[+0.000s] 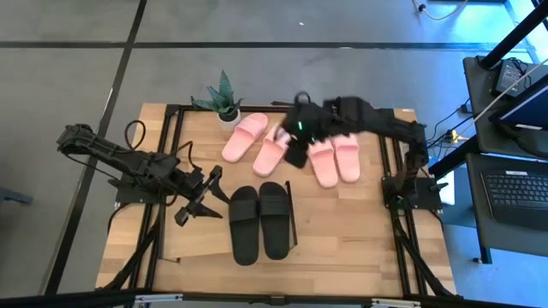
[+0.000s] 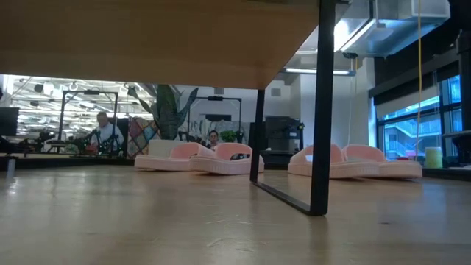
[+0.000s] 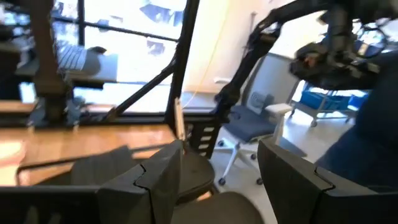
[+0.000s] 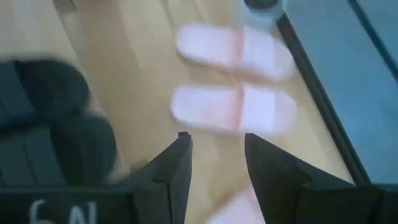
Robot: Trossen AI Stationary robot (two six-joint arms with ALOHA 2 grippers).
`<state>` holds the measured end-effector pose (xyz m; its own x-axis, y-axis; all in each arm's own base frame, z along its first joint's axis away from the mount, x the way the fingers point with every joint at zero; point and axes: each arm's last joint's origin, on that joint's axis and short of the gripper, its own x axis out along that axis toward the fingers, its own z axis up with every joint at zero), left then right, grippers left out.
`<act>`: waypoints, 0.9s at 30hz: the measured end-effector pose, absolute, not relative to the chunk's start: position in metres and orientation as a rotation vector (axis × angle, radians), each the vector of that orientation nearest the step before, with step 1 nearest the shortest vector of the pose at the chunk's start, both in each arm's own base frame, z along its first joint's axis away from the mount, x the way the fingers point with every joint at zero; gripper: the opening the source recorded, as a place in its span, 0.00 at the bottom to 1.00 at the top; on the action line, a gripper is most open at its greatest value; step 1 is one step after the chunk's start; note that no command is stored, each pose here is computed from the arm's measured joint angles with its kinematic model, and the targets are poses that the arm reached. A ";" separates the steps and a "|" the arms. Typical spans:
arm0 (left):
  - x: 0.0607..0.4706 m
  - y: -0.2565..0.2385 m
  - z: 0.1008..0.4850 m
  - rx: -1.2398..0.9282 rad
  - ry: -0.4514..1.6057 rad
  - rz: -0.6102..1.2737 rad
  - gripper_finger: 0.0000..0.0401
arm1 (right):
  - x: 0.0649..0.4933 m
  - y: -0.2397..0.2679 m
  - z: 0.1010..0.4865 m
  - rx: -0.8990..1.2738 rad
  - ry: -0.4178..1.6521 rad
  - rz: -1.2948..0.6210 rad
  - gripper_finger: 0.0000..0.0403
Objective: Pick and place slides into the shelf
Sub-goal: Put the black slide on the shelf
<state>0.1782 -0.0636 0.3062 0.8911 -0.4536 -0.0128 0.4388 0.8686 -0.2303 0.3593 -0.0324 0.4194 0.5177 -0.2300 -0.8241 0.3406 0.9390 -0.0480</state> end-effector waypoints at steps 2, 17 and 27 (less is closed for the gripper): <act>0.178 -0.064 0.307 -0.224 0.061 -0.470 0.50 | 0.364 -0.053 0.419 0.121 0.931 -0.296 0.37; 0.178 -0.066 0.307 -0.230 0.048 -0.384 0.50 | 0.374 -0.153 0.345 0.215 0.741 -0.274 0.37; 0.182 -0.066 0.303 -0.224 0.076 -0.329 0.50 | 0.286 -0.127 0.329 0.277 0.542 -0.318 0.37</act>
